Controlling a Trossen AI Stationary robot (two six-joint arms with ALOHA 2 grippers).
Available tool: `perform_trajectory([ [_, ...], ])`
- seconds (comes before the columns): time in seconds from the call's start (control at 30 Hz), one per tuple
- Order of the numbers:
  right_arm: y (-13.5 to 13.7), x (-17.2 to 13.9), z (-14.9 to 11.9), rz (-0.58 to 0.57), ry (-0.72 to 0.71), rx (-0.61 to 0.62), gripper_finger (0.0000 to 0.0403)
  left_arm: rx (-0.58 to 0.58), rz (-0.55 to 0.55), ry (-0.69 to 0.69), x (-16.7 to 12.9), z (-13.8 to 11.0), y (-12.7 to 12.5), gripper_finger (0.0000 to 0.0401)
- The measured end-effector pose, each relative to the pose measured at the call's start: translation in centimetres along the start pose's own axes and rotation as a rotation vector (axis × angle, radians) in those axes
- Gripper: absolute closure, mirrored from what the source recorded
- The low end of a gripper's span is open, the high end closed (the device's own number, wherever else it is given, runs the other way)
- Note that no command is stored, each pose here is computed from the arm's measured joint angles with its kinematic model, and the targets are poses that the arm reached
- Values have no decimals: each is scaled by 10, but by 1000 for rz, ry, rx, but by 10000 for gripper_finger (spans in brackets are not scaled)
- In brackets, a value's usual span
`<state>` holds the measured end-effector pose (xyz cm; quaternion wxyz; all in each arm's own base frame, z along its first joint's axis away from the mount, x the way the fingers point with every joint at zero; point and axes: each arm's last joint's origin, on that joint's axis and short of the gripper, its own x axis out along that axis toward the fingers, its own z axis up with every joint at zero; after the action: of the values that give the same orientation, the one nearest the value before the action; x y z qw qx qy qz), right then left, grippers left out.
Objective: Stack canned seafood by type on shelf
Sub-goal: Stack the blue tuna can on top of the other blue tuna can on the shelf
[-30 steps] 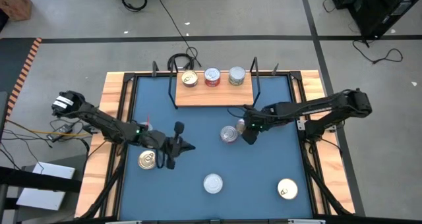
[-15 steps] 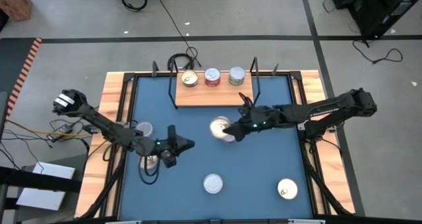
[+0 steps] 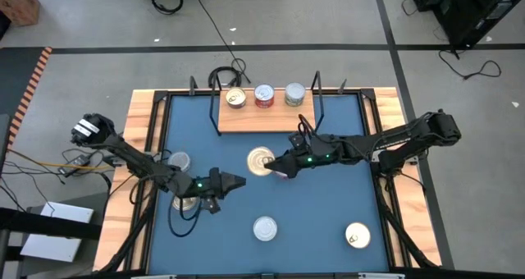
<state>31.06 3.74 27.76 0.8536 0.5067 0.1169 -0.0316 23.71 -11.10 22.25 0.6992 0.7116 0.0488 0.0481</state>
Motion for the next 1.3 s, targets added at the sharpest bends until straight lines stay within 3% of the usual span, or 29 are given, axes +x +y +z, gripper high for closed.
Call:
perform_trajectory([
  [0.13,0,1,-2,-1,5,1,215,143,26,48,4,2,-4,170],
  [0.33,4,1,-4,32,3,44,215,180,116,133,7,2,1,167],
  [0.5,7,1,-8,54,8,94,215,243,125,141,7,1,3,167],
  [1.03,7,1,-12,35,31,173,215,340,137,106,9,2,5,167],
  [1.3,7,1,-13,35,34,179,215,322,116,121,19,2,14,167],
])
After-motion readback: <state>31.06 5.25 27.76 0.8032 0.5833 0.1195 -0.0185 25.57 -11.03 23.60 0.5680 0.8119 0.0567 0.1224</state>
